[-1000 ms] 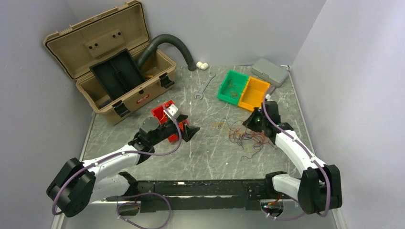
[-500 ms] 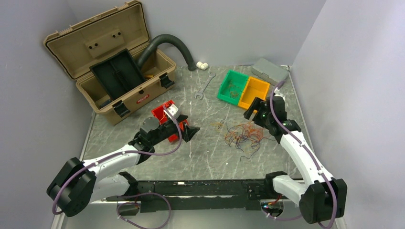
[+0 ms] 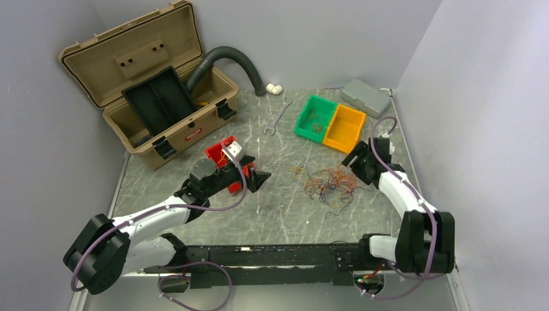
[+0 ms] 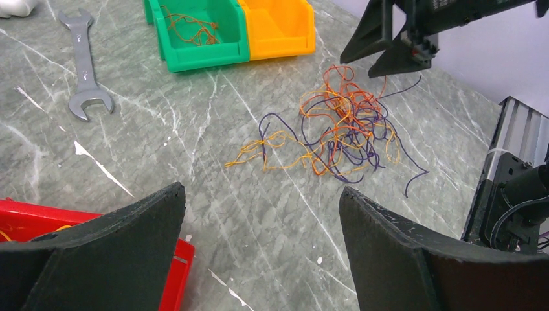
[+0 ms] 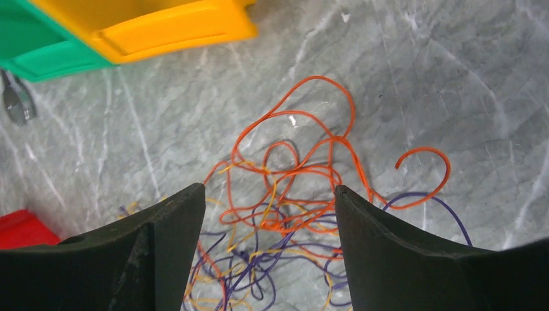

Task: Untangle the cables

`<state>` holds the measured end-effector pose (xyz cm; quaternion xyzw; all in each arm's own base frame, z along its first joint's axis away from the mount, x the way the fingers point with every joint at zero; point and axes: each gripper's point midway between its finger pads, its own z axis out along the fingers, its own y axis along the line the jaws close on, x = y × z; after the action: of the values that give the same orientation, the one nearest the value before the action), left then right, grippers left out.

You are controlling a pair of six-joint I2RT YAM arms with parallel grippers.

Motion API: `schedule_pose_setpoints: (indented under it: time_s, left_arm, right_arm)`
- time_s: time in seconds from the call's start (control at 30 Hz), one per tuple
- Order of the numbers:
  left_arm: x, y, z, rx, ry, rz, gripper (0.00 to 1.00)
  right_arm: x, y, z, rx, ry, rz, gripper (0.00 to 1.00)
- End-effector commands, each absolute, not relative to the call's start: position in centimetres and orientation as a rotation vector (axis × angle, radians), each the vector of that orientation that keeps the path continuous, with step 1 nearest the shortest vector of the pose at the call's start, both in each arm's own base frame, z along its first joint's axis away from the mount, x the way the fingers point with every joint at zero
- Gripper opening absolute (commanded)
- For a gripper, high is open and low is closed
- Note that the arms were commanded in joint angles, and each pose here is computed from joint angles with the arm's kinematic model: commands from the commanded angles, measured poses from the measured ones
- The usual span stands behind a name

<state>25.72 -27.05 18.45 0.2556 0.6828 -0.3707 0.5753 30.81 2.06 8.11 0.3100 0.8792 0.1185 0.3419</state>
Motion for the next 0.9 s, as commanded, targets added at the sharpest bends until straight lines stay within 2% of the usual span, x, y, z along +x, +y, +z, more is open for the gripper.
schedule_pose_setpoints:
  time_s: [0.0,0.2,0.47,0.5,0.53,0.67,0.87]
  left_arm:
    - [26.2,-27.6,21.0,0.606,1.514,-0.872,0.91]
    - [26.2,-27.6,21.0,0.607,1.514,-0.872,0.91]
    - [26.3,-27.6,20.9,0.609,1.518,-0.873,0.91]
    - [26.3,-27.6,20.9,0.607,1.518,-0.870,0.91]
    - [26.3,-27.6,20.9,0.607,1.518,-0.869,0.92]
    - [26.3,-27.7,20.9,0.610,1.520,-0.871,0.91]
    - [26.3,-27.7,20.8,0.615,1.523,-0.870,0.90]
  right_arm:
    - [33.3,1.4,7.1,0.950,2.188,0.363,0.73]
    - [34.7,1.2,5.9,1.150,2.117,0.461,0.72]
    - [36.1,1.9,3.6,1.219,2.117,0.529,0.67]
    - [36.2,2.0,3.3,1.214,2.121,0.534,0.64]
    - [36.4,2.1,3.0,1.207,2.126,0.535,0.54]
    - [37.6,2.7,3.8,1.095,2.170,0.567,0.00]
    - [37.2,5.3,14.1,0.705,2.017,0.684,0.00]
